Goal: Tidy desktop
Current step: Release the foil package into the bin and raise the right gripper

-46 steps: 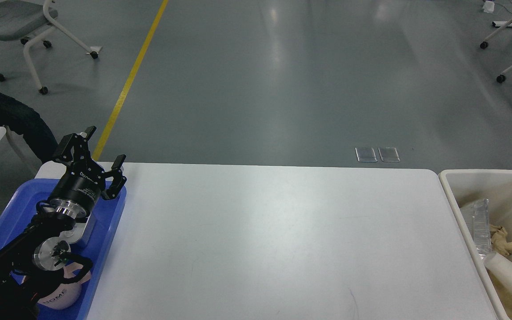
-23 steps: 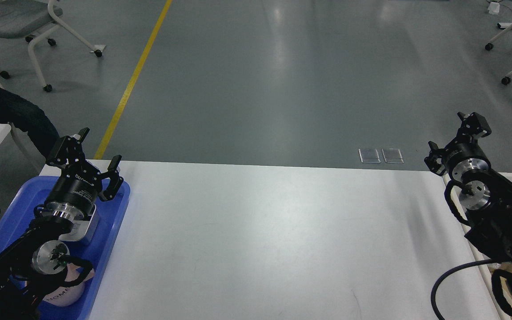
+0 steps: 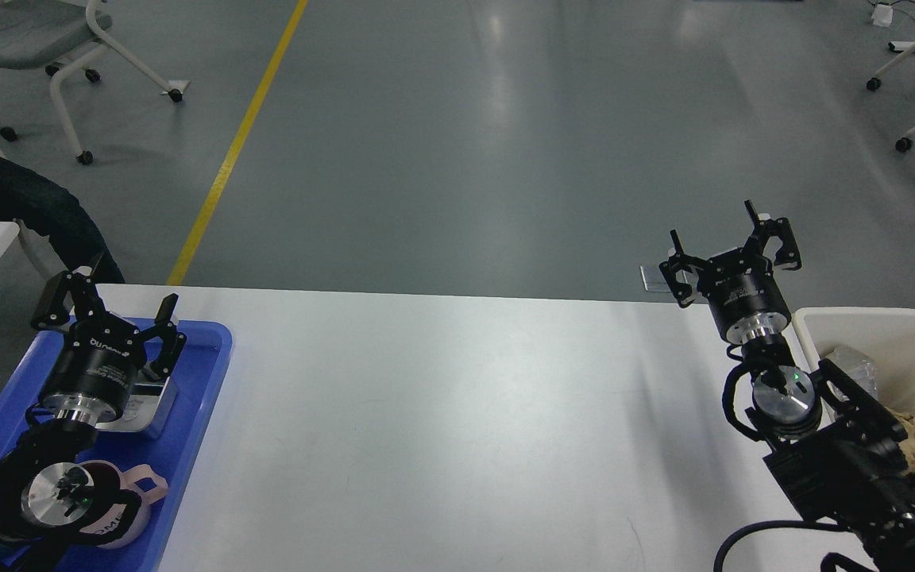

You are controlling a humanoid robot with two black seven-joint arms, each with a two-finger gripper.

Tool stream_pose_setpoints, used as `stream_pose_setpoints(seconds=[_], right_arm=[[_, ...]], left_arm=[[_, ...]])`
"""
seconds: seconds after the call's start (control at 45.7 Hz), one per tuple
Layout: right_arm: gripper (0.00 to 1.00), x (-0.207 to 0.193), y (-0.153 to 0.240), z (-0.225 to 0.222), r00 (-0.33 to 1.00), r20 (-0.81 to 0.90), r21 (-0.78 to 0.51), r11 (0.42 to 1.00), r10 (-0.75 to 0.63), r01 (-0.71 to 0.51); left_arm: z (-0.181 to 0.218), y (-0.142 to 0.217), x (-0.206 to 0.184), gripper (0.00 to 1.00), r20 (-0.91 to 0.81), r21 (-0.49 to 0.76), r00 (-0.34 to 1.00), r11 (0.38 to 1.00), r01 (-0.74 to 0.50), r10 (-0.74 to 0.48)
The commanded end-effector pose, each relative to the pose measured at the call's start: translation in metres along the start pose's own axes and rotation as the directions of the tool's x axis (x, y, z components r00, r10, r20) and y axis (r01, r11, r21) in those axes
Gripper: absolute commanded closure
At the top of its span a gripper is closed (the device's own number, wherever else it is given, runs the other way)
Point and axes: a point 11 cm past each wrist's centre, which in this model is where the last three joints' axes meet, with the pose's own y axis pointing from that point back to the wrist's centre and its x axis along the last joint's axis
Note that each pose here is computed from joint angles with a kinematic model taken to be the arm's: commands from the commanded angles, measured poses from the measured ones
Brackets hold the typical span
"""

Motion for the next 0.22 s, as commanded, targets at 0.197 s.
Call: stream_pose_setpoints(seconds=[0.197], right_arm=[[0.00,0.036,0.048,-0.047,0.999,-0.032,0.059,0.998,0.014,-0.012]], left_arm=[[0.030,0.011,0.020,0.04,0.014,-0.061,1.000,0.998,-0.026,0.027]])
